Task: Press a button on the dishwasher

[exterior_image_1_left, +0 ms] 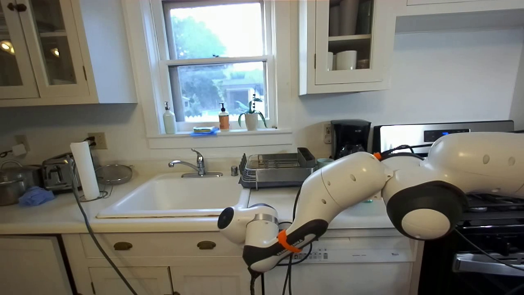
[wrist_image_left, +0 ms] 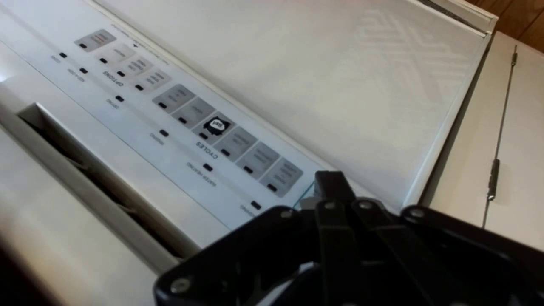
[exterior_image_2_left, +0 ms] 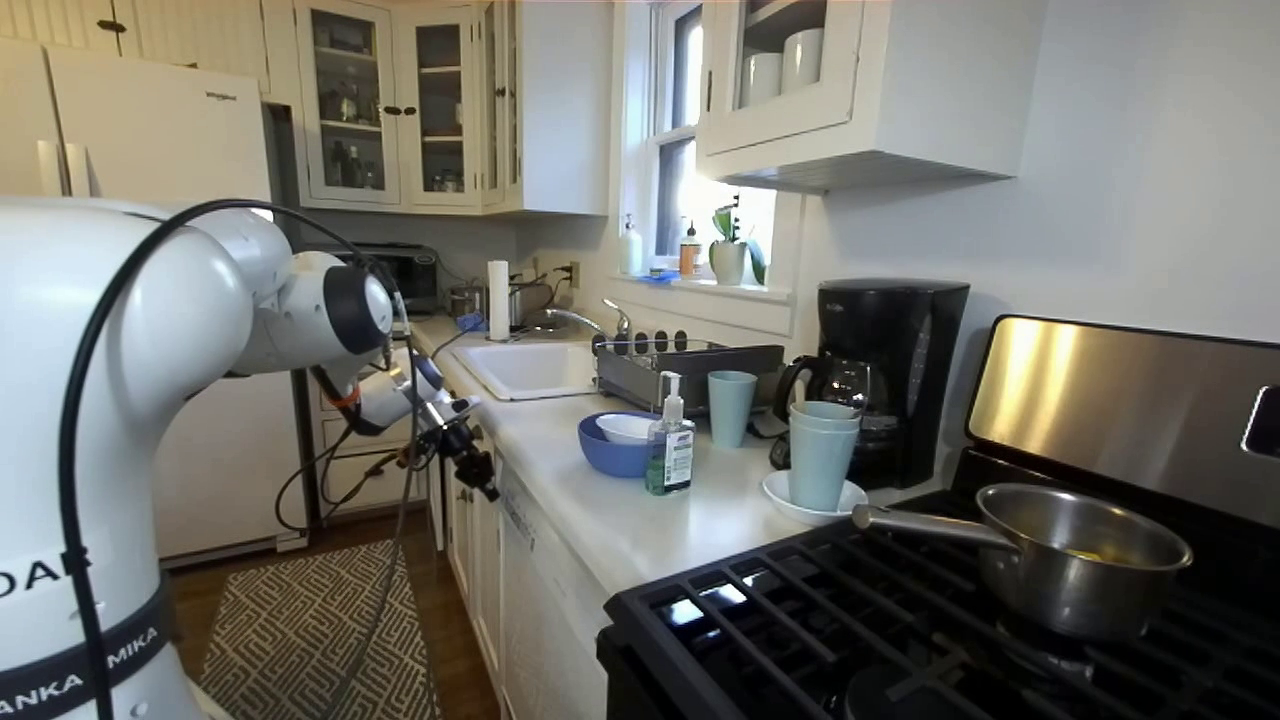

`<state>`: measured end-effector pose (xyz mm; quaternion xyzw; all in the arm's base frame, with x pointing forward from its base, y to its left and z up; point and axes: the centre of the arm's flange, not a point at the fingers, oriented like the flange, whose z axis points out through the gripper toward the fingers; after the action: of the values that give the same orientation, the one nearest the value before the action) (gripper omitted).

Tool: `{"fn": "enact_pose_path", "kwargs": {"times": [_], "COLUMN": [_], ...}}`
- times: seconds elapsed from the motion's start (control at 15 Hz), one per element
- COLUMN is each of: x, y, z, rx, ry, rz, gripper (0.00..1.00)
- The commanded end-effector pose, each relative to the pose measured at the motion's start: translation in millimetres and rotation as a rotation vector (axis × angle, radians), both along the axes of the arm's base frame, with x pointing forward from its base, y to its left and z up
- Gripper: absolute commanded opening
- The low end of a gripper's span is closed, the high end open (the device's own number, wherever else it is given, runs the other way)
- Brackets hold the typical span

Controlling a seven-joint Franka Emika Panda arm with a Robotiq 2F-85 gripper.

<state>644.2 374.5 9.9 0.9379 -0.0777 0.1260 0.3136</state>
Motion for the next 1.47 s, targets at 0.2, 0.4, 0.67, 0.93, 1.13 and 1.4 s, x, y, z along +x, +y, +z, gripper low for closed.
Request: {"fn": "enact_pose_path", "kwargs": {"times": [0.2,0.4,0.67,0.93,1.13,1.4], "x": [17.5,18.7,18.5,18.5,18.4,19.7], "y": [5.0,3.0,1.7,1.2,2.7,1.2], "z": [-21.3,-24.2,-30.7,-35.7,-33.6,-26.1], "rx": [-0.01,-0.019,-0.027,-0.033,-0.029,-0.035], "ry": [-0.023,-0.03,-0.037,-0.064,-0.091,-0.122], "rz": [0.004,0.009,0.014,0.024,0.014,-0.009], "gripper": [0.01,0.01,0.01,0.01,0.01,0.01]}}
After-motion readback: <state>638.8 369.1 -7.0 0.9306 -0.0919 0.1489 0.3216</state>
